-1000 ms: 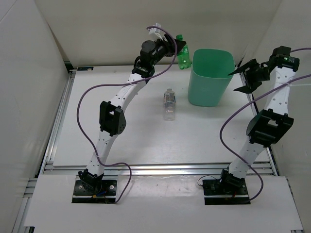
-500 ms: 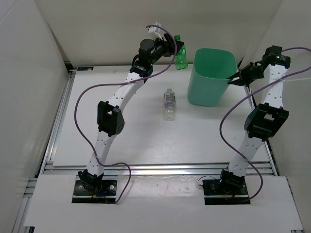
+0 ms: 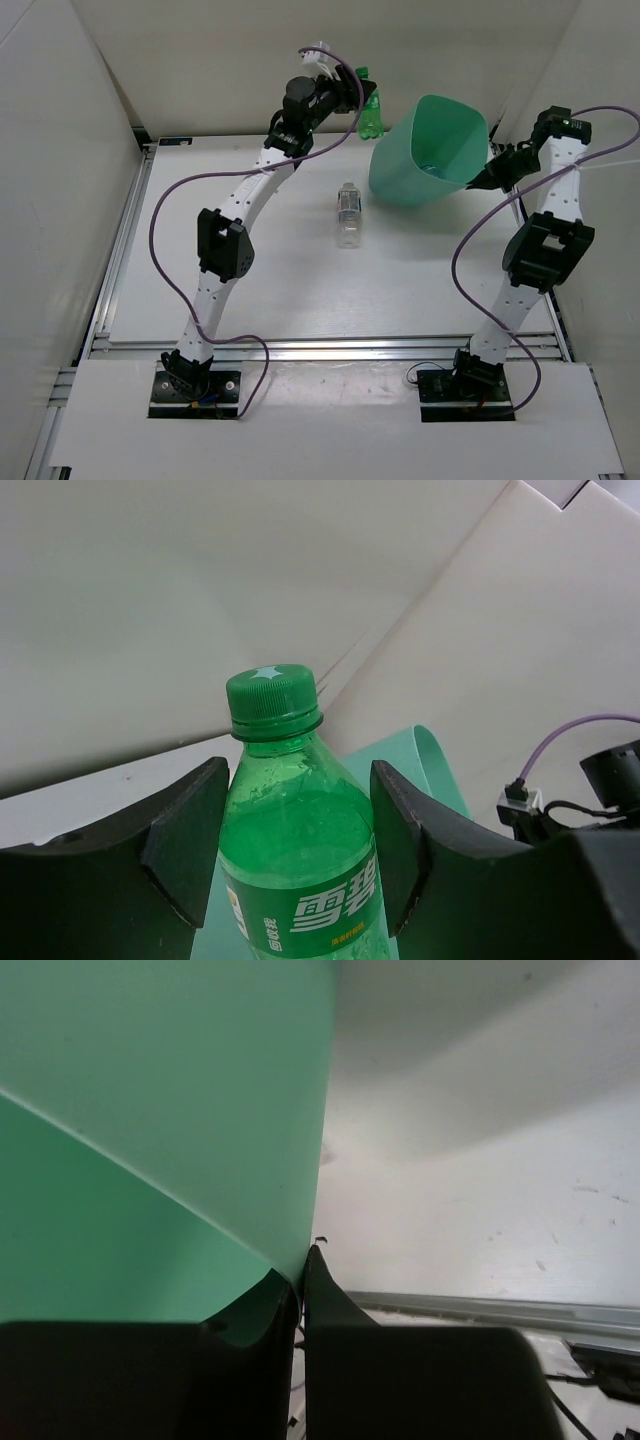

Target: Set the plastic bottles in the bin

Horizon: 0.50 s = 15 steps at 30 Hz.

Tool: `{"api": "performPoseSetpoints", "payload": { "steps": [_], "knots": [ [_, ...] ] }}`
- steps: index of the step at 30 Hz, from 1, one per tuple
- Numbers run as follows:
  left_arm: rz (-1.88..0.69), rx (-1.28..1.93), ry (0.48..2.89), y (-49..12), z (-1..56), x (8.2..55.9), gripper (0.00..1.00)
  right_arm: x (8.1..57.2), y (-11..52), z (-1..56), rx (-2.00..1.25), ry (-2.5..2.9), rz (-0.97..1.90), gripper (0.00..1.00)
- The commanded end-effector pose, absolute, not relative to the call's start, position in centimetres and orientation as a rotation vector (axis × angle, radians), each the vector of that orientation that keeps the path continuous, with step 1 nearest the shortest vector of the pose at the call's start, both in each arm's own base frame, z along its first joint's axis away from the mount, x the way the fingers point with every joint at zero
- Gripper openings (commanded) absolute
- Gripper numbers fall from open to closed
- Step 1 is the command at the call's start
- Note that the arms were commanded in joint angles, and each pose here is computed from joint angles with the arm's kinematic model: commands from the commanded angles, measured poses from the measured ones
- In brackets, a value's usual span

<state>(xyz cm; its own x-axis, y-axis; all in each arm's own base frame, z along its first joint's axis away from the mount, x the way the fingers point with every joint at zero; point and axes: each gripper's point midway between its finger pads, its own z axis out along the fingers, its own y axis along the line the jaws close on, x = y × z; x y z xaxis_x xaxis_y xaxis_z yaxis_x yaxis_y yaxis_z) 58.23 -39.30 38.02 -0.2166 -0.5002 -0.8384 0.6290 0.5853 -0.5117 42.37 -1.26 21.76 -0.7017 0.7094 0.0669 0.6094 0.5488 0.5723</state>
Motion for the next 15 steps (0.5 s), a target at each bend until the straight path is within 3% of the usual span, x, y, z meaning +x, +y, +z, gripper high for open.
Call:
{"api": "performPoseSetpoints", "payload": {
  "steps": [1,15],
  "knots": [
    [-1.038,0.121,1.313,-37.0,46.9,54.9,0.11,37.9,0.9,26.3,1.037,2.617,0.948,0.0],
    [-1.045,0.109,1.282,-36.2,49.1,53.7,0.11,31.6,1.0,27.9,0.988,2.601,0.83,0.0]
  ]
}}
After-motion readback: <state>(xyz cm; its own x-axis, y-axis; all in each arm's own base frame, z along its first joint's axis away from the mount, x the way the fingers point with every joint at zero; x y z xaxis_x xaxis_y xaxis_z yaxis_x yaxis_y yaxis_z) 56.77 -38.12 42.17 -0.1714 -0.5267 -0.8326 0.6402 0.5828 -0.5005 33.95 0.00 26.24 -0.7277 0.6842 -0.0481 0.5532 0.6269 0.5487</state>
